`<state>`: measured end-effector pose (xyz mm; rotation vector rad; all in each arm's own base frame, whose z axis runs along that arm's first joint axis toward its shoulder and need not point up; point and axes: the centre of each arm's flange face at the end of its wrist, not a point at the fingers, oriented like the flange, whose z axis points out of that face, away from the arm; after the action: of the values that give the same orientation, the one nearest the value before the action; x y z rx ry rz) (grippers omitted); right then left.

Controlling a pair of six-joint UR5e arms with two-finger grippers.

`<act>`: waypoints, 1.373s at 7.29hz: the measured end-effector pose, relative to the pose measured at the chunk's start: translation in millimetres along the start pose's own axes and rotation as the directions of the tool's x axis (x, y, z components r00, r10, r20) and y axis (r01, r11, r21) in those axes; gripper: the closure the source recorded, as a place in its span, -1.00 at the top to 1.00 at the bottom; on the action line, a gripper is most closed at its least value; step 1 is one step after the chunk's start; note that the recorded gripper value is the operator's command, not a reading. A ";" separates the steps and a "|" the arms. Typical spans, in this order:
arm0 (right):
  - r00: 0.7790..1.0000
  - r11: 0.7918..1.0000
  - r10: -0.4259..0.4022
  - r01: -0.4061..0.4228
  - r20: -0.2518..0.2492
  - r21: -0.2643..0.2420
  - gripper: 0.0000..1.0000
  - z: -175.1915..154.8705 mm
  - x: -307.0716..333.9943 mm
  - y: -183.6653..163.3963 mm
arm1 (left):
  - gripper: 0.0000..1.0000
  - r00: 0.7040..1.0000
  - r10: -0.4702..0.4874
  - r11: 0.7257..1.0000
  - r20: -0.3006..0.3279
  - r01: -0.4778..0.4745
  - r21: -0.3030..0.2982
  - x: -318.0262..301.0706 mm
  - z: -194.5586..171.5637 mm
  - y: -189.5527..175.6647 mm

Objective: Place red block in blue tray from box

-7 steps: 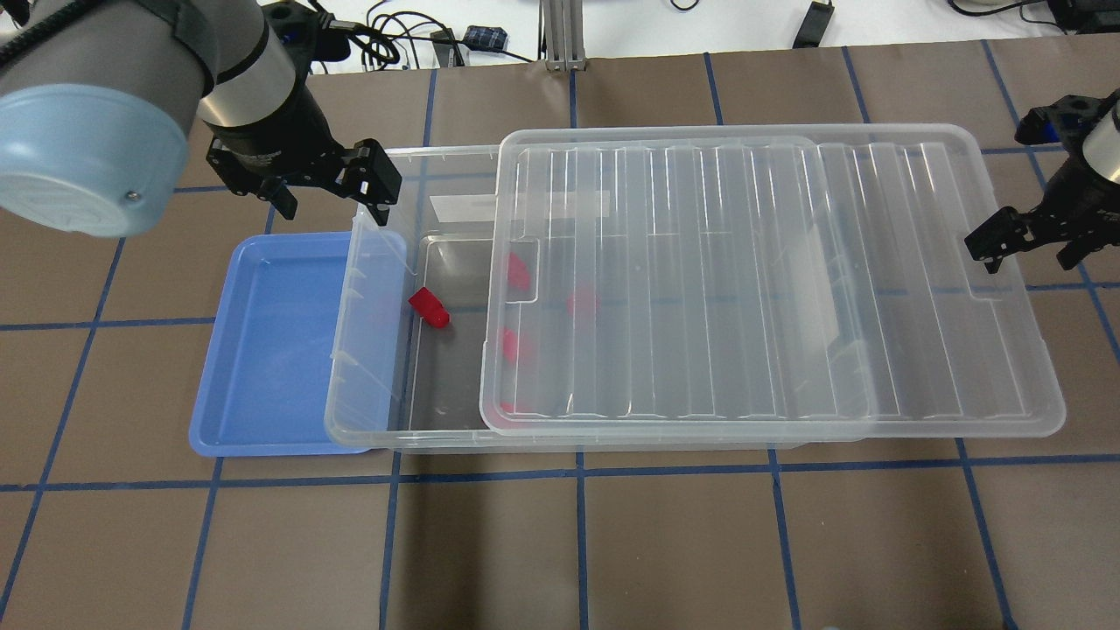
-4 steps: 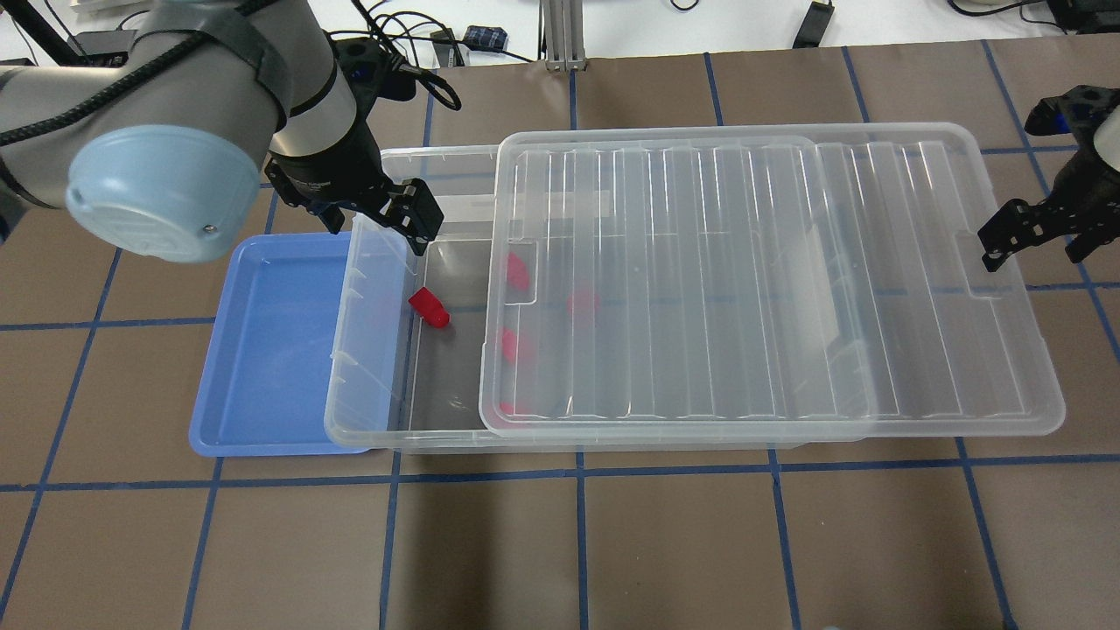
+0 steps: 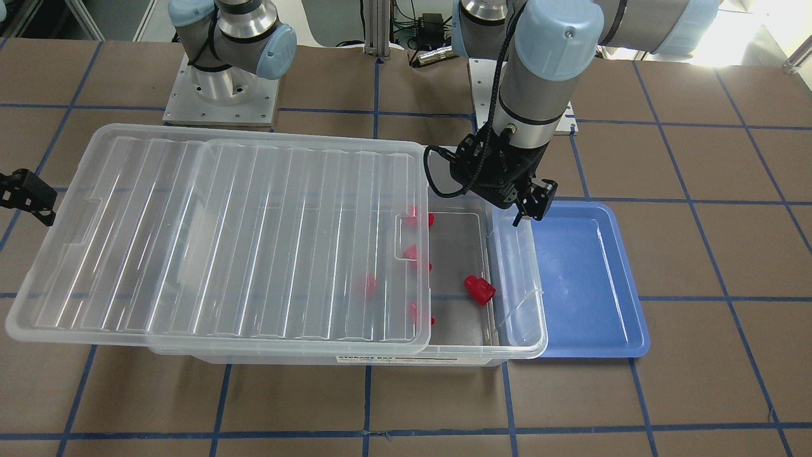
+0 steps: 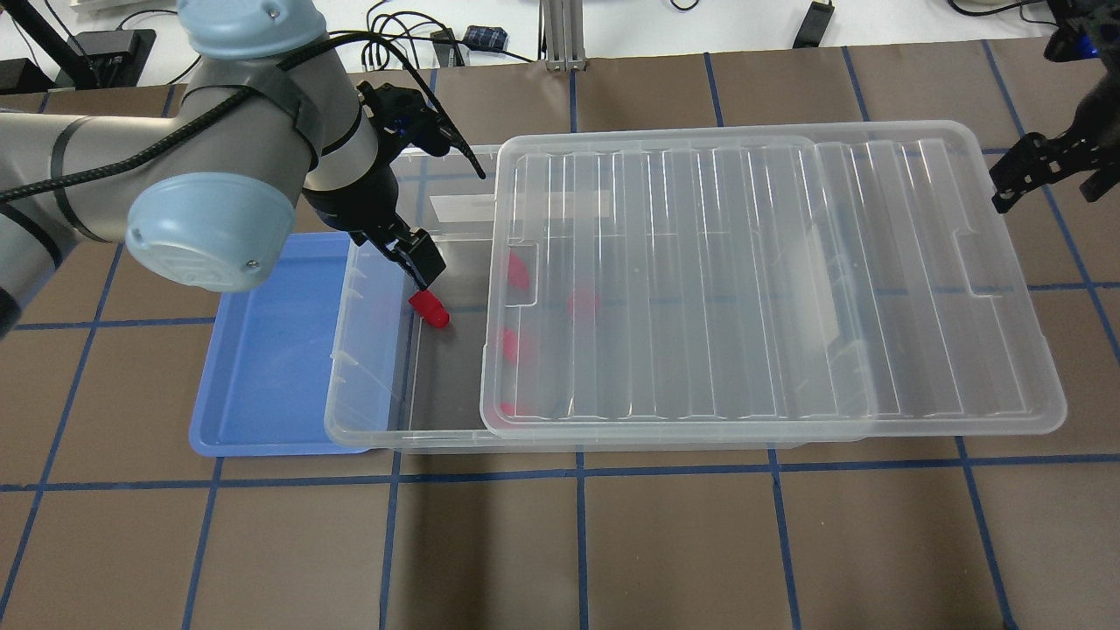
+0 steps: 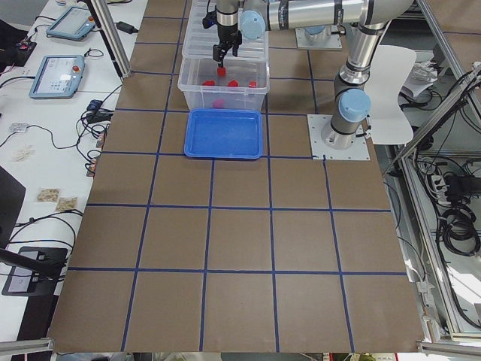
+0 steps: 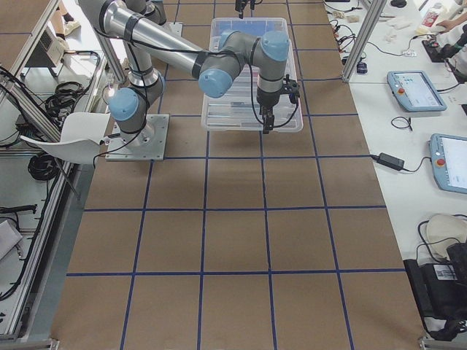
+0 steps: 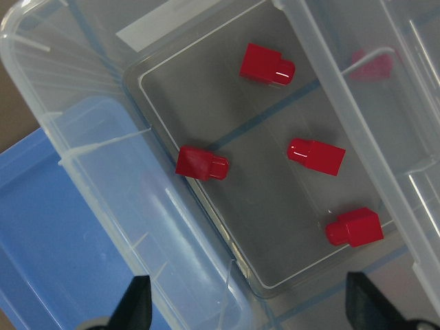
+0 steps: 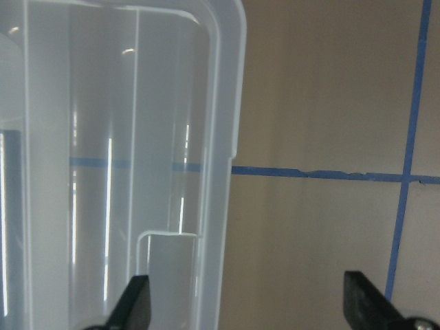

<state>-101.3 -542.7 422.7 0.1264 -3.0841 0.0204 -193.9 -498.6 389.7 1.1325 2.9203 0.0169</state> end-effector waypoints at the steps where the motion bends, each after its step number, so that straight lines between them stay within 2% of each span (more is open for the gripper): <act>1: 1.000 1.000 0.001 -0.001 0.002 -0.003 1.00 -24.2 -26.5 -8.5 | 1.00 0.996 0.090 0.996 -0.014 -0.090 -0.014 -2.1 10.8 -2.5; 4: 0.999 0.999 0.042 -0.041 0.013 -0.013 1.00 -78.2 -126.9 -2.5 | 1.00 0.958 0.279 0.958 -0.061 -0.282 -0.051 -10.1 47.7 -14.3; 5: 0.999 0.999 0.049 -0.049 0.016 -0.013 1.00 -88.2 -159.7 6.4 | 1.00 0.933 0.354 0.932 -0.074 -0.358 -0.056 -13.2 59.7 -18.6; 7: 0.998 0.999 0.028 -0.028 0.048 -0.016 1.00 -91.1 -204.5 16.6 | 1.00 0.856 0.511 0.856 -0.079 -0.515 -0.047 -17.7 77.6 -26.2; 10: 0.997 0.999 0.044 -0.044 0.063 -0.005 1.00 -94.0 -219.2 21.6 | 1.00 0.768 0.639 0.767 -0.032 -0.640 -0.039 -16.9 109.3 -23.8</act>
<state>120.2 -501.9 504.2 0.0597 -3.1492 0.0135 -196.0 -526.8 280.1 2.0596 2.3612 0.0997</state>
